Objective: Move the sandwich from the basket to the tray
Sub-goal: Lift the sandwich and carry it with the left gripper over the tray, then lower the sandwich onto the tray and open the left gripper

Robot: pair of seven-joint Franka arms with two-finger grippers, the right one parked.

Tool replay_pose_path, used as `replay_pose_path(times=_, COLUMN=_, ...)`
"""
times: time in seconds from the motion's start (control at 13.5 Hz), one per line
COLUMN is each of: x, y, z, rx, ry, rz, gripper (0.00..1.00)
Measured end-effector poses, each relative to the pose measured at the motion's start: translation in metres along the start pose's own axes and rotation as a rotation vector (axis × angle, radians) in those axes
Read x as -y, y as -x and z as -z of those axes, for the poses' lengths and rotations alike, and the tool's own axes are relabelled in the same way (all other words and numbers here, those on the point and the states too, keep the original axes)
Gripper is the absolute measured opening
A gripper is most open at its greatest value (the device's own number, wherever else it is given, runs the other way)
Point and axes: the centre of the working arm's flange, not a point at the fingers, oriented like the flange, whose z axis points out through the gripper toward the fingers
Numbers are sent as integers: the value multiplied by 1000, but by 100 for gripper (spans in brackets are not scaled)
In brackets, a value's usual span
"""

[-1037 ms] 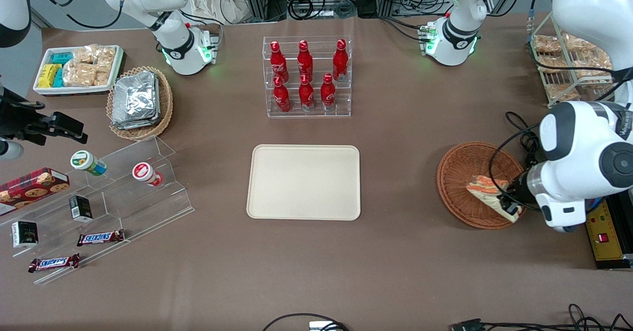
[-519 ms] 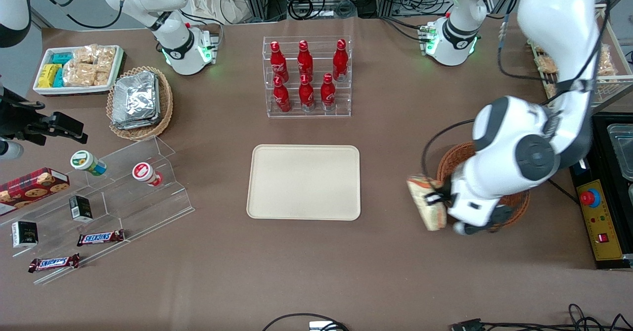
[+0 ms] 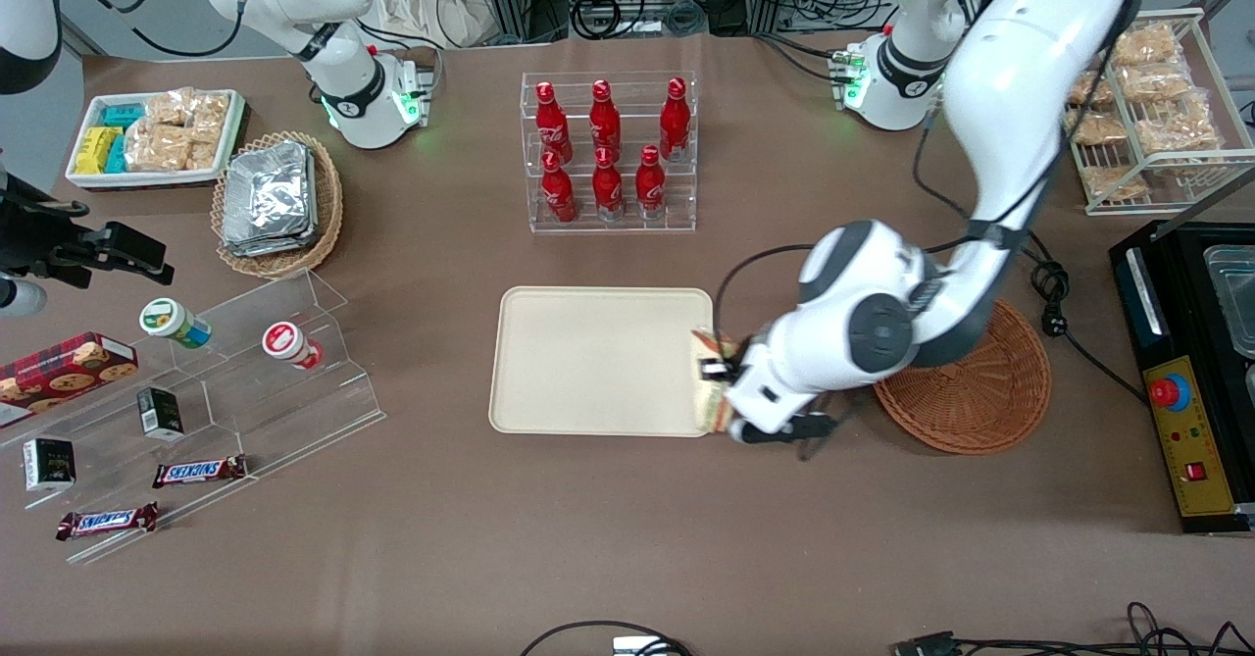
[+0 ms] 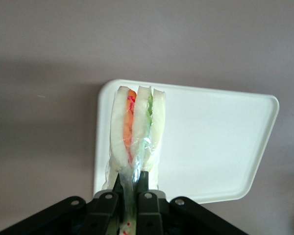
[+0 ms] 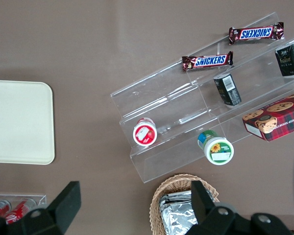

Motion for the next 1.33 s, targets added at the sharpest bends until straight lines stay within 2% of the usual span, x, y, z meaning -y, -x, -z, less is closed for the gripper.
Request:
replay_pose_path(times=0.15, x=-24, y=8, z=-32, rx=21, ry=-5, rz=-37, gripper=12)
replay_pose_path(times=0.37, x=-23, y=7, z=-79, rx=31, ry=-85, rz=-67, gripper=12)
replay_pose_path(times=0.59, x=-10, y=2, z=-93, rx=47, ry=-126, rz=-58, gripper=12)
replay_pose_path(times=0.74, x=-4, y=-2, z=-93, rx=44, ry=-135, rz=-49, gripper=16)
replay_pose_path(times=0.81, x=-4, y=-2, z=-93, rx=45, ry=-137, rz=-47, gripper=23)
replay_pose_path(times=1.11, x=-5, y=-4, z=-88, rx=37, ry=-133, rz=-43, gripper=64)
replay_pose_path(times=1.33, x=-8, y=-9, z=-67, rx=2, ry=-119, rz=-32, gripper=96)
